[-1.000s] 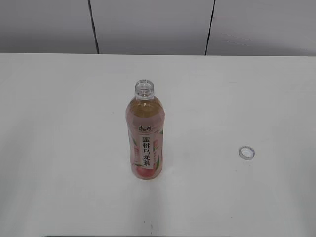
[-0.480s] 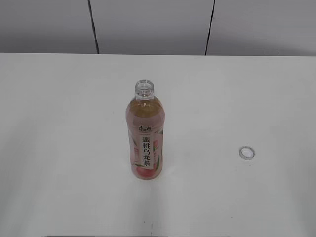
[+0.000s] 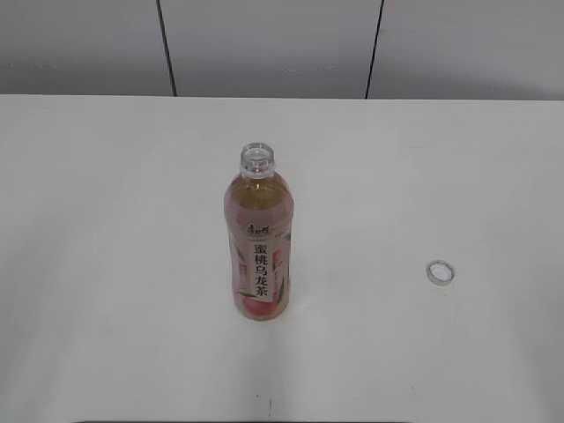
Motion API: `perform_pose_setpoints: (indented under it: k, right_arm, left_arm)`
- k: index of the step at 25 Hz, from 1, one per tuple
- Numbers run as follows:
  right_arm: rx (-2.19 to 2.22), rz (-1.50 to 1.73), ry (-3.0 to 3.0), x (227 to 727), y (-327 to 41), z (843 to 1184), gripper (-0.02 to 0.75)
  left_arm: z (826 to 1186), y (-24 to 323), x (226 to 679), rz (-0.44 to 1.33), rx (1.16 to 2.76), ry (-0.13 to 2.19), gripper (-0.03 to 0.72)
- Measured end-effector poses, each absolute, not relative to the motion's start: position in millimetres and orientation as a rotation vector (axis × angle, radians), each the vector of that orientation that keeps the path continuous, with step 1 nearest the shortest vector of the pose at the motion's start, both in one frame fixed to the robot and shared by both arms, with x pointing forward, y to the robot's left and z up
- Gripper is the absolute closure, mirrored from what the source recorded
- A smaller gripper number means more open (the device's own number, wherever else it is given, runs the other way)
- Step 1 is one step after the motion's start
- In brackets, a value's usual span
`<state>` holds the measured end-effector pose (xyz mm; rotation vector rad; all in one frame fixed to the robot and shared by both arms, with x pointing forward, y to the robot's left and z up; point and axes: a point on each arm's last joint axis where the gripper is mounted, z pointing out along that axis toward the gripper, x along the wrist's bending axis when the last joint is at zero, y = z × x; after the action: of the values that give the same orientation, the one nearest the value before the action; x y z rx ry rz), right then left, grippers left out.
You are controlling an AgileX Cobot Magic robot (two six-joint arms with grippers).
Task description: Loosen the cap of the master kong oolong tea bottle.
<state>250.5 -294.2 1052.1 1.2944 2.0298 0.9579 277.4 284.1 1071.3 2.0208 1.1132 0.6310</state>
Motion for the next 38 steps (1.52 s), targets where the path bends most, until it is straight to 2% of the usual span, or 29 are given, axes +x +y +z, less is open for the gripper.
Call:
perform_pose_setpoints:
  k: [3,6,12,18,38]
  right_arm:
    - [1.314,0.948,2.011,250.6,-294.5,1052.1,0.206]
    - [1.396,0.905,1.931,251.1,-295.6,1052.1,0.206]
    - [1.521,0.843,1.738,245.7,-298.2,1052.5,0.206]
    - [1.462,0.904,1.649,229.4,-298.9,1052.5,0.206]
    - [1.459,0.909,1.643,229.7,-298.9,1053.0,0.206]
  left_arm:
    - [1071.8,285.7,275.8,0.644,2.003,1.124,0.146]
    - [1072.5,291.9,274.2,0.719,1.925,1.251,0.146]
    - [1075.3,306.3,253.1,0.987,1.621,1.547,0.146]
    - [1075.5,305.9,227.0,1.136,1.448,1.548,0.146]
    - [1075.6,307.2,225.9,1.086,1.498,1.451,0.146]
